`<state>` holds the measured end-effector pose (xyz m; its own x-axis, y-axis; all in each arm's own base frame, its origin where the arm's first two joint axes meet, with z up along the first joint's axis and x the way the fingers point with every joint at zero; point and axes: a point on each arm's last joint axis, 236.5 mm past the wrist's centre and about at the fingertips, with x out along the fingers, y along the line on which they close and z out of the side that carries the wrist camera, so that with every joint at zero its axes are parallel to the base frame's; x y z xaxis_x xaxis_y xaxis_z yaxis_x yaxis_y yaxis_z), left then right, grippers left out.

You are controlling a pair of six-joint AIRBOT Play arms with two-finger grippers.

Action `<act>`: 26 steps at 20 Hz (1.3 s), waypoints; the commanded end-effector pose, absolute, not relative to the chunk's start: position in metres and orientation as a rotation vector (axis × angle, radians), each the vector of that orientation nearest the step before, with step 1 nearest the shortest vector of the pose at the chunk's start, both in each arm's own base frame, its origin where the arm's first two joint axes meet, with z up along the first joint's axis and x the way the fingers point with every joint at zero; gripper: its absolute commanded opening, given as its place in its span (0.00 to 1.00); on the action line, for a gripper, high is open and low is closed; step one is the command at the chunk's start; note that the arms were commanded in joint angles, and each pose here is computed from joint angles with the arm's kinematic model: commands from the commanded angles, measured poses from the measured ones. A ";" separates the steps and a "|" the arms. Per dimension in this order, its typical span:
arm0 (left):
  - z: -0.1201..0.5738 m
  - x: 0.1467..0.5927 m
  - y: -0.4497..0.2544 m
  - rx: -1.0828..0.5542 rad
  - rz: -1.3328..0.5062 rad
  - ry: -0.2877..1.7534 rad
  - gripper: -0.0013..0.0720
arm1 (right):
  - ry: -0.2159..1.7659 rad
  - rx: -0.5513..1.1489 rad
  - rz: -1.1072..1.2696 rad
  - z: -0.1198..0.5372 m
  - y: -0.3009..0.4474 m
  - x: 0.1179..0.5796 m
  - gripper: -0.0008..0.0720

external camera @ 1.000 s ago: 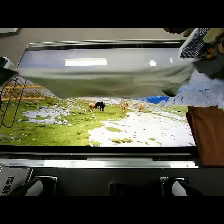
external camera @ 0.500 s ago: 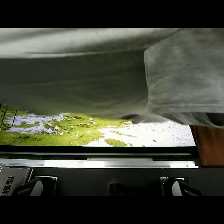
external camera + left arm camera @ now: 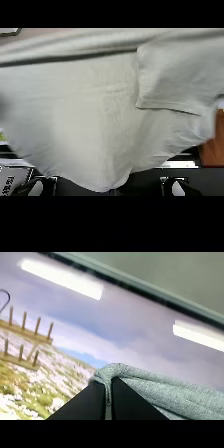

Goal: Fold the clothes and pants, and hang the long-sleeved shirts on hangers.

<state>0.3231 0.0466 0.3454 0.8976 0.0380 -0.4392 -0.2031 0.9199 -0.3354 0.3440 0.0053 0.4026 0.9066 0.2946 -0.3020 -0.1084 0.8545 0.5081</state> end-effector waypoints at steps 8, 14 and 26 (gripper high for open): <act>0.068 0.529 0.025 -0.419 0.035 0.850 0.04 | 0.887 0.770 0.176 0.072 -0.016 0.537 0.07; -0.008 0.560 0.015 -0.420 0.047 0.888 0.04 | 0.762 0.690 0.119 0.039 0.000 0.590 0.07; -0.058 0.465 -0.010 -0.398 -0.010 1.360 0.04 | 1.255 0.486 0.022 -0.033 -0.014 0.493 0.07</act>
<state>0.4967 -0.0037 -0.0458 0.3599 -0.2107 -0.9089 -0.2176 0.9284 -0.3013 0.5170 -0.0027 -0.0176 0.4263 0.3281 -0.8430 0.2186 0.8669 0.4479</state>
